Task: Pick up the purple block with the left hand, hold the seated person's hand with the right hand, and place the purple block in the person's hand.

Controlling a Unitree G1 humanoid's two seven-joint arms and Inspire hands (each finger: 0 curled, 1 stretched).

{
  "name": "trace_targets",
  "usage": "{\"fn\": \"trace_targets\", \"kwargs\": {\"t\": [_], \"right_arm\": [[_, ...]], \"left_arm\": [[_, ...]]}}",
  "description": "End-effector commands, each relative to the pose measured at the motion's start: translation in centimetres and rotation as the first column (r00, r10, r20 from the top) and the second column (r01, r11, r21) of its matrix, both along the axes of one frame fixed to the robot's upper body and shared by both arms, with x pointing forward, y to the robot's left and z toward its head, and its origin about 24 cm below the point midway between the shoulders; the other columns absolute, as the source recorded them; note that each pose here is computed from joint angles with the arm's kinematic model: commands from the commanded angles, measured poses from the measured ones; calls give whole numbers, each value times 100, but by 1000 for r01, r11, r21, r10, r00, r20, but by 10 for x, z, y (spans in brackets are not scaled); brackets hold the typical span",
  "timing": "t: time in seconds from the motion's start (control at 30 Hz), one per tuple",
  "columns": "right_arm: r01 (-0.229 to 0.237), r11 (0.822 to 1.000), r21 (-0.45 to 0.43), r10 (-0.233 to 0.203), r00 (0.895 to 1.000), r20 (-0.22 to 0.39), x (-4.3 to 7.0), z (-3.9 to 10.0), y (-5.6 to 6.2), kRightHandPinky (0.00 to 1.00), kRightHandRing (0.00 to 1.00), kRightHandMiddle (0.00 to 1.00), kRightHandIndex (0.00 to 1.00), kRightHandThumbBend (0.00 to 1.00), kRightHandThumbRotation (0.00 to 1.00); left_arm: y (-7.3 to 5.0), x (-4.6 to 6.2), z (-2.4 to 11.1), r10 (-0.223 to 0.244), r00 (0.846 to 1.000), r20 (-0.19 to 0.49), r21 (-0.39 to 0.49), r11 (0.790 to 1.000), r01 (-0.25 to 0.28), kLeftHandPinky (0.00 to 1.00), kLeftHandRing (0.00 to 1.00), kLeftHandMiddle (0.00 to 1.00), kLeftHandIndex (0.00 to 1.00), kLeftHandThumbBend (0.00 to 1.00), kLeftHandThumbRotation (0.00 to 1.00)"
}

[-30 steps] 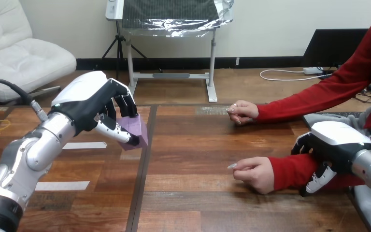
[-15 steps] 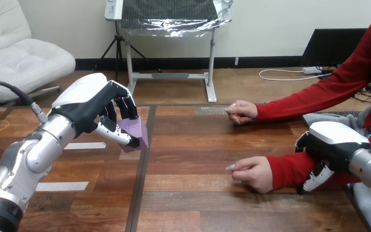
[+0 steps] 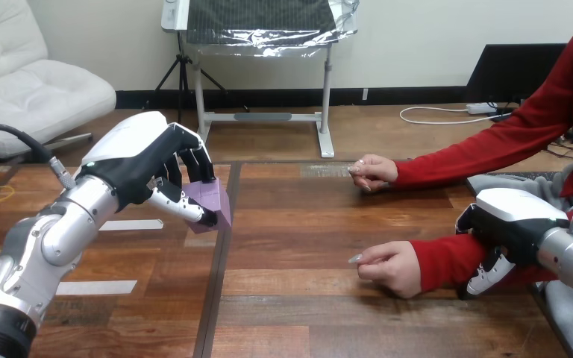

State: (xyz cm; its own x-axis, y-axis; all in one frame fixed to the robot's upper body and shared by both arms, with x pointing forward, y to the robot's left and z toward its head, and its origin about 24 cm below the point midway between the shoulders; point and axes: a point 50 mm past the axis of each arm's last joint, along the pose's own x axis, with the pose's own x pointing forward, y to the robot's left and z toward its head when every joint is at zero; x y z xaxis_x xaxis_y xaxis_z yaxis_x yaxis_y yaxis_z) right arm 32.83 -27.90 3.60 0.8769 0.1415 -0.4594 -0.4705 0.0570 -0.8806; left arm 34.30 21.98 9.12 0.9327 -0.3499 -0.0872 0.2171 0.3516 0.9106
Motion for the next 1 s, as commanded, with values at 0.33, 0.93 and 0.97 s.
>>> {"fn": "trace_targets", "kwargs": {"t": [0.33, 0.93, 0.97], "right_arm": [[-20, 998, 66, 18, 999, 33, 10, 7, 15, 27, 33, 40, 42, 87, 12], [-36, 990, 134, 22, 995, 100, 16, 26, 14, 24, 26, 32, 33, 86, 23], [-39, 990, 138, 24, 994, 110, 17, 28, 14, 24, 26, 32, 33, 86, 23]], "left_arm": [[-4, 9, 29, 2, 995, 98, -38, 999, 2, 38, 41, 46, 44, 62, 0], [-9, 12, 29, 12, 995, 96, -55, 998, -7, 40, 43, 48, 46, 61, 0], [-10, 12, 28, 16, 996, 90, -62, 998, -11, 40, 43, 48, 46, 61, 0]]}}
